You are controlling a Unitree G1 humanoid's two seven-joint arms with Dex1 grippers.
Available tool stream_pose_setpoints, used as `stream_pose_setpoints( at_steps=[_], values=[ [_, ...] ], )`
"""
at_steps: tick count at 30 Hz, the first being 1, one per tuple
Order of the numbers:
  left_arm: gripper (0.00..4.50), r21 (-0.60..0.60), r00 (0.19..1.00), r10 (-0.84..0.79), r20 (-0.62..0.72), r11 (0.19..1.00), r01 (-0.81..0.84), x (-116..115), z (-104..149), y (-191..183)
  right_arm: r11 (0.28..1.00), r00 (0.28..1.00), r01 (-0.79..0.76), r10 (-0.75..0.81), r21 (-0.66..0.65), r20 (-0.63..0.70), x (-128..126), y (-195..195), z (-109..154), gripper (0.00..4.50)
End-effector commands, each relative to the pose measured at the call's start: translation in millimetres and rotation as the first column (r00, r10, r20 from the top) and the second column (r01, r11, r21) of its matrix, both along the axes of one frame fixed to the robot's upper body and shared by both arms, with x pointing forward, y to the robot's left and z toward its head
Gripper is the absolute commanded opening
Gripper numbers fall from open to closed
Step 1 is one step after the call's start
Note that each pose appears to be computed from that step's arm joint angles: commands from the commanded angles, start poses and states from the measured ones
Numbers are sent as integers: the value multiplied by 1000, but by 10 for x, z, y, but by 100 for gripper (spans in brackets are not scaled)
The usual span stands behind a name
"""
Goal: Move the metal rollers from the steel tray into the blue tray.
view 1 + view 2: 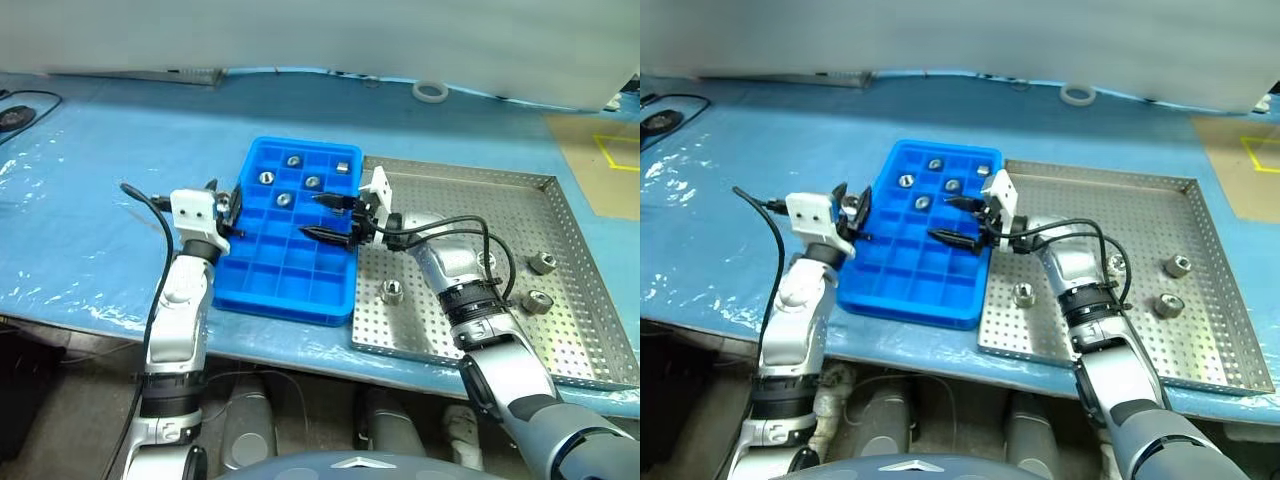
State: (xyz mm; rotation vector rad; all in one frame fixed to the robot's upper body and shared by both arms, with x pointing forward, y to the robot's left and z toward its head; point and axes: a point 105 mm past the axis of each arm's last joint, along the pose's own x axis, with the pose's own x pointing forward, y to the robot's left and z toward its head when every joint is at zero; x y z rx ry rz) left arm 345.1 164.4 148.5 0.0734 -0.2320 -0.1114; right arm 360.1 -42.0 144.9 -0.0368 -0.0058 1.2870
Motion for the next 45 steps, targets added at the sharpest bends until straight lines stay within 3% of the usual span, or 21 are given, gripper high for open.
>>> stream_pose_setpoints(
  at_steps=[1, 16, 24, 28, 31, 36, 40, 45],
  values=[
    [168, 16, 1000, -13, 10, 1000, 12, -33, 66, 12, 999, 998, -21, 20, 26, 59, -17, 33, 138, 450],
    [168, 76, 993, -100, -60, 992, 104, 305, 34, -64, 999, 998, 19, -21, 34, 53, -66, 3, 55, 450],
    [436, 71, 990, -84, -117, 993, 93, 431, -48, -68, 995, 994, 95, -97, 40, 55, -78, -148, 46, 450],
    [449, 48, 987, -136, -88, 989, 141, 497, 75, -95, 983, 981, 178, -181, 44, 71, -33, -353, 91, 450],
    [449, 18, 960, -281, -20, 960, 281, 501, 278, -282, 965, 963, 252, -257, 75, 76, 18, -556, 188, 450],
    [449, 1, 846, -533, -13, 846, 533, 489, 371, -641, 926, 920, 370, -377, 75, 107, 4, -903, 272, 450],
    [449, 31, 633, -771, -68, 633, 774, 335, 334, -1034, 875, 866, 482, -484, 54, 122, -115, -1240, 278, 450],
    [449, 51, 358, -905, -228, 356, 933, 160, 186, -1364, 811, 802, 584, -582, 22, 133, -313, -1532, 253, 450]
  ],
)
